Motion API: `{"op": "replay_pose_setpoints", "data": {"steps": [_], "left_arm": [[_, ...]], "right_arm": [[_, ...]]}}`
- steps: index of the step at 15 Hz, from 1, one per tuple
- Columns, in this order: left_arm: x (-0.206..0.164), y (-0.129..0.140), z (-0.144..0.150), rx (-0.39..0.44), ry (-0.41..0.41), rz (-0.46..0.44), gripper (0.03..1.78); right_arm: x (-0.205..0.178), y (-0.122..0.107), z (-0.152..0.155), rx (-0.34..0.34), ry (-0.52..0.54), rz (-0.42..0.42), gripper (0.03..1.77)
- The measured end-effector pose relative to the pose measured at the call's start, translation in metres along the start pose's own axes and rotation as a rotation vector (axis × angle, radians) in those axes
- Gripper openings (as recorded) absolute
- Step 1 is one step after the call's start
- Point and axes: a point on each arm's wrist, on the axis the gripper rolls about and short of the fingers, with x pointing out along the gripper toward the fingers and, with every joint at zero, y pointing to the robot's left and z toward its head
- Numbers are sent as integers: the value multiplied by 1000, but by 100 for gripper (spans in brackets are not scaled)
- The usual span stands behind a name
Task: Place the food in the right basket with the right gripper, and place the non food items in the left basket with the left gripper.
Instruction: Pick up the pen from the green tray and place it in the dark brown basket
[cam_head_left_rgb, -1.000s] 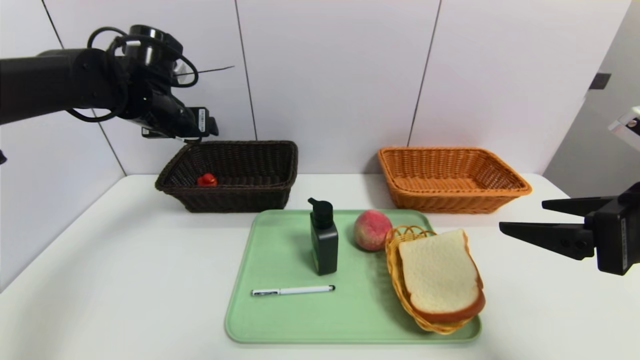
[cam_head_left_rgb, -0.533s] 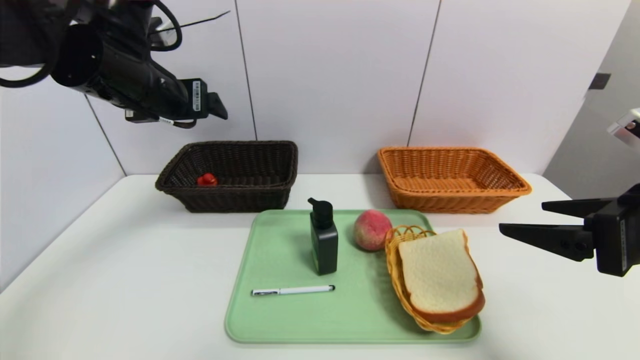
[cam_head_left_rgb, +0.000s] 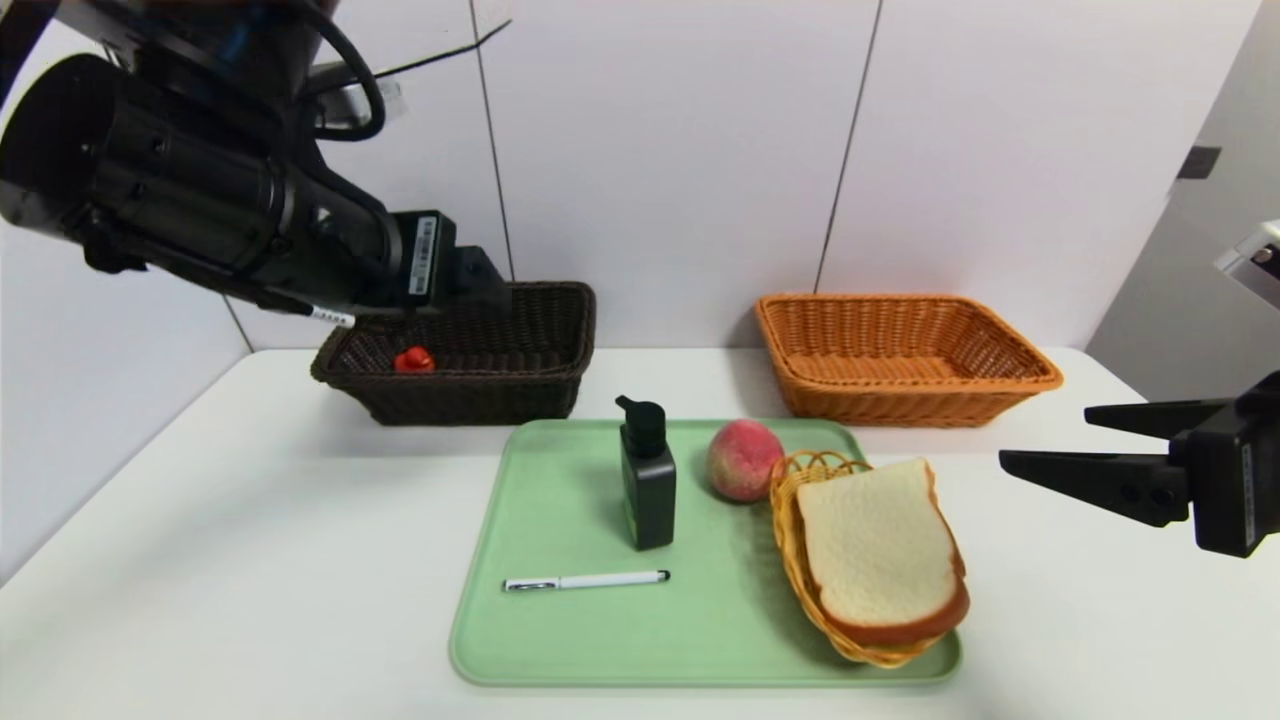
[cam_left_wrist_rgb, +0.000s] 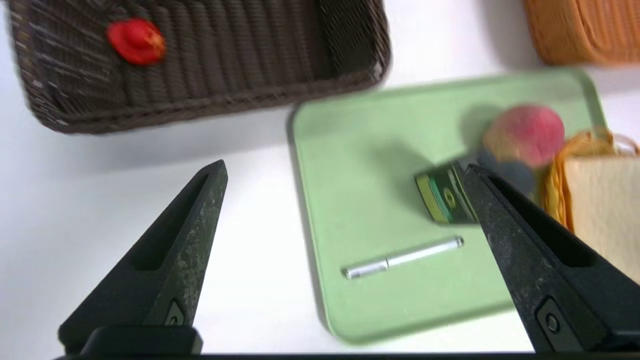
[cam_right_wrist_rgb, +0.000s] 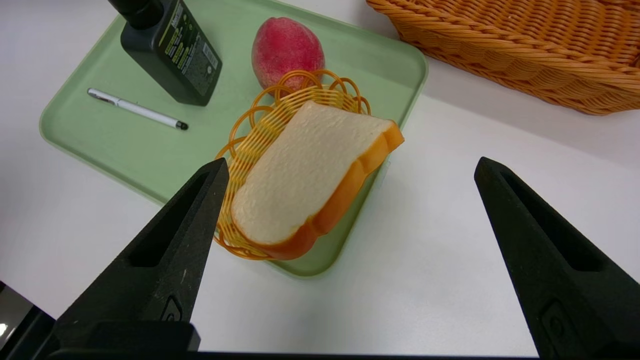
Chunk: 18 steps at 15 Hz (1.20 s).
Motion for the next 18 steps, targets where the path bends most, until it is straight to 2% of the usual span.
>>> {"op": "replay_pose_setpoints", "data": {"steps": [6, 8, 11, 14, 18], "left_arm": [[8, -16, -72, 123, 149, -73, 169], [10, -22, -88, 158, 180, -150, 169], [11, -25, -95, 234, 223, -236, 169], [21, -29, -99, 357, 248, -280, 169], [43, -26, -98, 479, 283, -409, 169]], "right_arm": [[1, 0, -3, 2, 11, 2, 170], [2, 0, -4, 2, 17, 3, 170], [2, 0, -5, 3, 21, 3, 170], [2, 0, -6, 3, 22, 3, 170], [2, -1, -7, 4, 25, 2, 170]]}}
